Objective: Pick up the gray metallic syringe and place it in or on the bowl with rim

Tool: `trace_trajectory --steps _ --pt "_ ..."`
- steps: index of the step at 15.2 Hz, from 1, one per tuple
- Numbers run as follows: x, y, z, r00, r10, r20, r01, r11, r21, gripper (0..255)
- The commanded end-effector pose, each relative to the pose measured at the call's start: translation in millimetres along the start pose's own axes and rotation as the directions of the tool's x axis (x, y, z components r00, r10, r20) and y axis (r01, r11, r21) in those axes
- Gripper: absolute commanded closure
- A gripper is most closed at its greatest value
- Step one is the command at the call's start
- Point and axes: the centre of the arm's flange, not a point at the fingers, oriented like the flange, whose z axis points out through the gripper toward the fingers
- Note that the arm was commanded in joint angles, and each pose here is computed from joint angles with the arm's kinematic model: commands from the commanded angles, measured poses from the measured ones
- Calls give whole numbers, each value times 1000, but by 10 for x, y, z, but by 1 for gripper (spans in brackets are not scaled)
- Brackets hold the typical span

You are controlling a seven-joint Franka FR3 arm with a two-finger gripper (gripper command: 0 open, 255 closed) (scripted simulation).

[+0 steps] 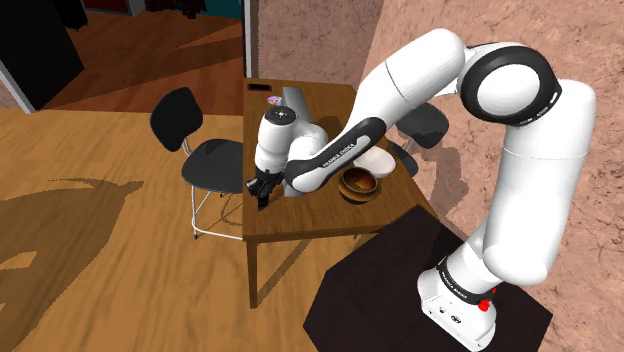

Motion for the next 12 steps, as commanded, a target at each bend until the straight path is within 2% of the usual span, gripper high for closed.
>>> trace_trajectory --steps 1,12 --pt "14 2 -78 1000 0 1 0 1000 -1 255" --pt "133 5 -646 1000 0 1 0 1000 -1 255"
